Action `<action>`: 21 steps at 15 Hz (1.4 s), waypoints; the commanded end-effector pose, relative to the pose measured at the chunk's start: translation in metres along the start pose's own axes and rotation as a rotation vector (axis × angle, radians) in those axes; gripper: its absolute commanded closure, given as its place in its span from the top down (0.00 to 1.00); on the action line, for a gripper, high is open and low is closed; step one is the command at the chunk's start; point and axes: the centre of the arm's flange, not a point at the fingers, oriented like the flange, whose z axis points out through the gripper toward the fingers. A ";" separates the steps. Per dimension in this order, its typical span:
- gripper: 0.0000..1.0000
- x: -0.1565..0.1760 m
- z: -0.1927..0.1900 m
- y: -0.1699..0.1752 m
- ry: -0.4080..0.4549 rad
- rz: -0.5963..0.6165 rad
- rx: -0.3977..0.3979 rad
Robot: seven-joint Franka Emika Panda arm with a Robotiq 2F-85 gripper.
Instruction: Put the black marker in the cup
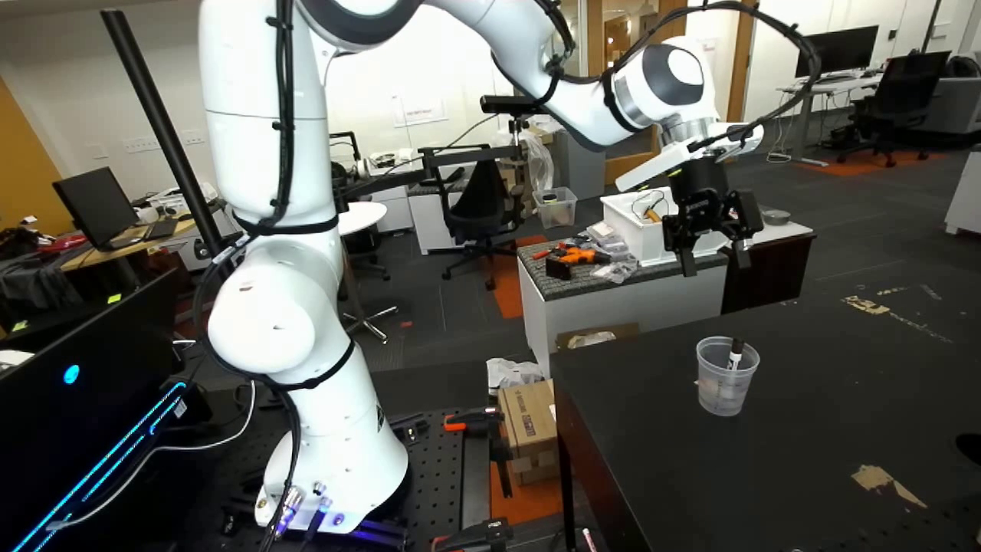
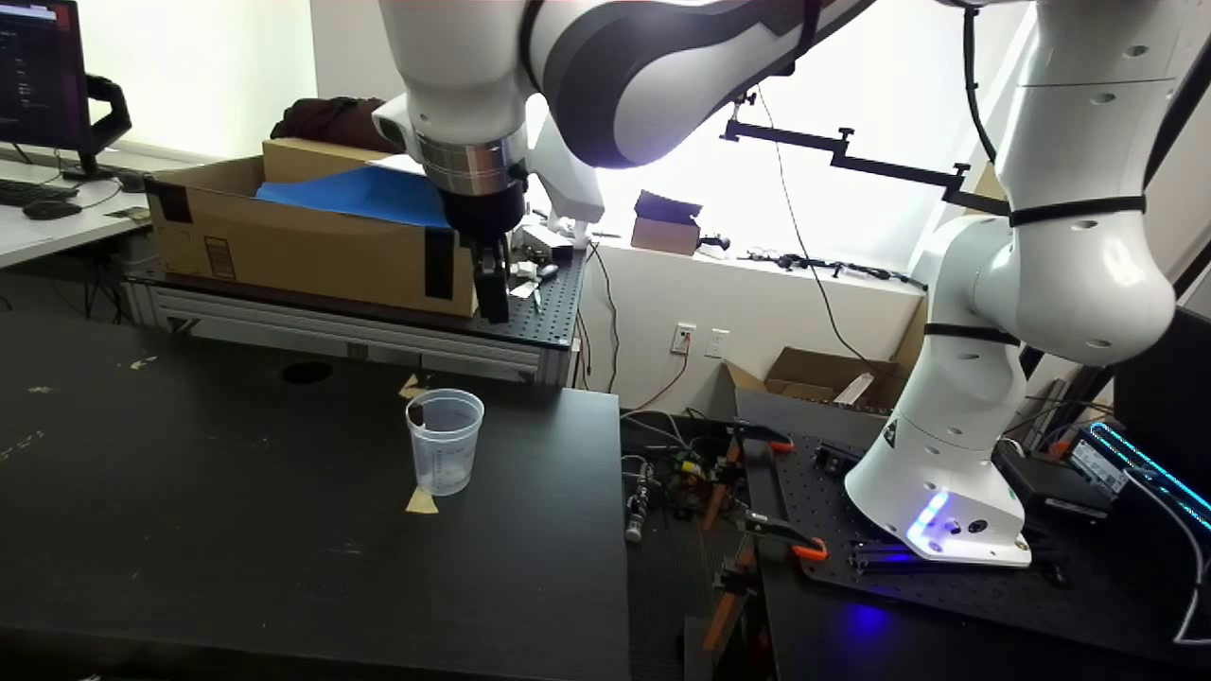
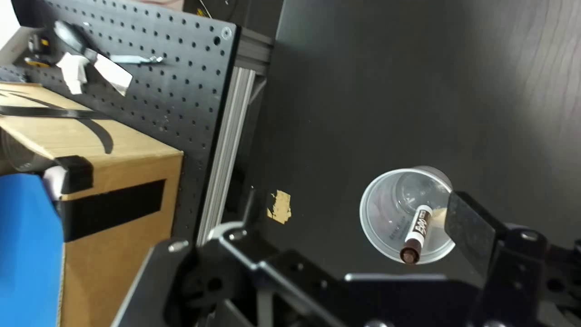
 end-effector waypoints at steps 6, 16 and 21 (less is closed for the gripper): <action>1.00 -0.079 0.029 0.001 0.347 0.063 0.173; 1.00 -0.058 0.032 -0.004 0.326 0.051 0.162; 1.00 -0.058 0.032 -0.004 0.326 0.051 0.162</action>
